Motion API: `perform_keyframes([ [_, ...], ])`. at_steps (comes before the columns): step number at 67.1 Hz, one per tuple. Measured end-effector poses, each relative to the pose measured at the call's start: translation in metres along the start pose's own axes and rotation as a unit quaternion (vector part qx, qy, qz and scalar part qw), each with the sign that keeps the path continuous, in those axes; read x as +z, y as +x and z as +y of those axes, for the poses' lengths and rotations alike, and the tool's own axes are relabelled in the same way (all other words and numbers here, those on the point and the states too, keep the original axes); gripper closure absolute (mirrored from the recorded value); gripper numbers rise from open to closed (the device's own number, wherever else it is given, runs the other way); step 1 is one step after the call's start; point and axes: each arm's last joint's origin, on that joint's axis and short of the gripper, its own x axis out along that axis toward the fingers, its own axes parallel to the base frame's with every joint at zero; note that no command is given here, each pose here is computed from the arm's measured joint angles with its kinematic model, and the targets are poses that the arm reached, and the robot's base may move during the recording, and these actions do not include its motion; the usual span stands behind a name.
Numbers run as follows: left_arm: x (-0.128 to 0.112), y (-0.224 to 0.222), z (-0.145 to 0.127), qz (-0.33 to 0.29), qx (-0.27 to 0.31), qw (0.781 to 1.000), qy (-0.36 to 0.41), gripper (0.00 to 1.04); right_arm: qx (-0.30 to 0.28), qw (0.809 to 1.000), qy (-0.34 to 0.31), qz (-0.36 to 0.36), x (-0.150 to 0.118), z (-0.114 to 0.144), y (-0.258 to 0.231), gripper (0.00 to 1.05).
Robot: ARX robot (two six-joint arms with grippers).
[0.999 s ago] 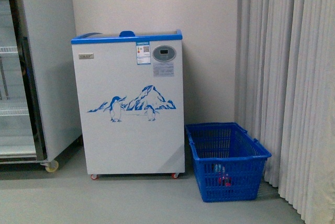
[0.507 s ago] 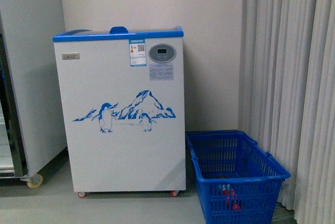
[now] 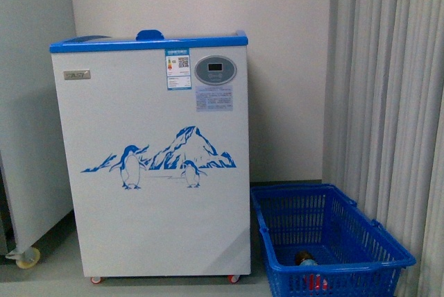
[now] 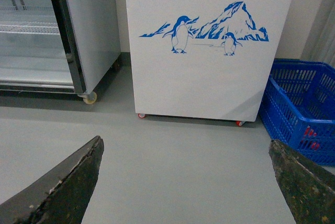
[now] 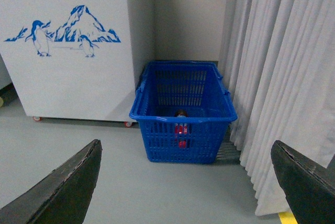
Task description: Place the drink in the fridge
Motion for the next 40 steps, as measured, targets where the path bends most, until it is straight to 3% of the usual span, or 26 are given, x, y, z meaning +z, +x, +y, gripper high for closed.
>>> perform_keyframes([
  [40,0.0000,0.0000,0.0000,0.000,0.000,1.000,0.000,0.08,0.000,1.000,0.000,0.000,0.0000,0.0000,0.0000,0.07],
])
